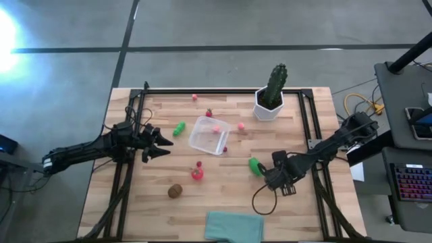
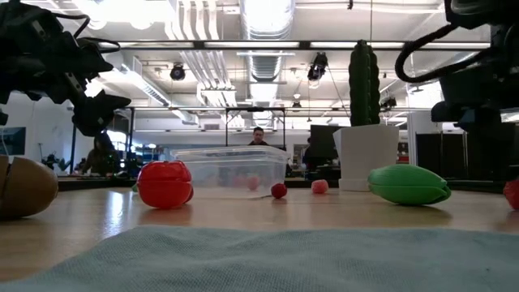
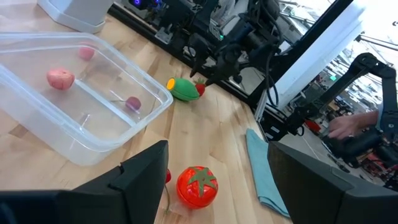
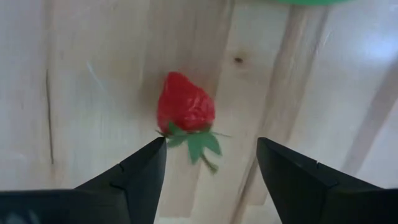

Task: Pick and placing Produce into tupperware
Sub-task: Put the right red strawberry into the transparent bin

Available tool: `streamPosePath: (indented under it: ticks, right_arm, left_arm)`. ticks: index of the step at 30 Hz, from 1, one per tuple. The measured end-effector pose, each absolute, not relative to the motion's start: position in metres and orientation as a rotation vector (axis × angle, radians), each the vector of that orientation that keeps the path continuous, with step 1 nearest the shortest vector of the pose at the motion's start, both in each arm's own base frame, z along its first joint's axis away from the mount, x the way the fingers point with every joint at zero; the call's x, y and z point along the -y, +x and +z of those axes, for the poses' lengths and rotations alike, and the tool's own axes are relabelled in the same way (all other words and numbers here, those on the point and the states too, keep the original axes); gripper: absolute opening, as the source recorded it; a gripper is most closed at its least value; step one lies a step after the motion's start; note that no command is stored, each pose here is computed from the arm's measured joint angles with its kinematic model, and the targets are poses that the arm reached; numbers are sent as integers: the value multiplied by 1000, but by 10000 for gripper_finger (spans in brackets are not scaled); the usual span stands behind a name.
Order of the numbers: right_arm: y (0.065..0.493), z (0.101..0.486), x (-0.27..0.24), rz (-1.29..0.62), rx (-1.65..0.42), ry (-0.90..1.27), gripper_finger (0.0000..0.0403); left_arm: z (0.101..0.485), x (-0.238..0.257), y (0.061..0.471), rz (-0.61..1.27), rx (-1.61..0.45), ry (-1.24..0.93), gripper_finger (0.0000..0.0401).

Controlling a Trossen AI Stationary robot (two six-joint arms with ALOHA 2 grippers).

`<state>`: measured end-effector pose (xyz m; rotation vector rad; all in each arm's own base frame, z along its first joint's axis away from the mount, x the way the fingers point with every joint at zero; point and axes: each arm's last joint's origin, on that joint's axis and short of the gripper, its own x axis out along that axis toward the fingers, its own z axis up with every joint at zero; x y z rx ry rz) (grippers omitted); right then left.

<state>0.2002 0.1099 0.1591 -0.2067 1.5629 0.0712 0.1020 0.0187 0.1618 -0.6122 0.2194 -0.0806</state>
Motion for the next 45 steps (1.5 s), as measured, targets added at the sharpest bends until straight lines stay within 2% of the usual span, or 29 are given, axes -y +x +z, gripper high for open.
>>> streamPosePath:
  ticks: [29, 45]
  right_arm:
    - [203, 157, -112, 3, -1519, -100, 238]
    - [207, 163, -116, 85, -1517, -117, 234]
  left_arm:
    - [162, -19, 102, -80, -221, -613, 261]
    - [162, -19, 102, -80, -220, -613, 261]
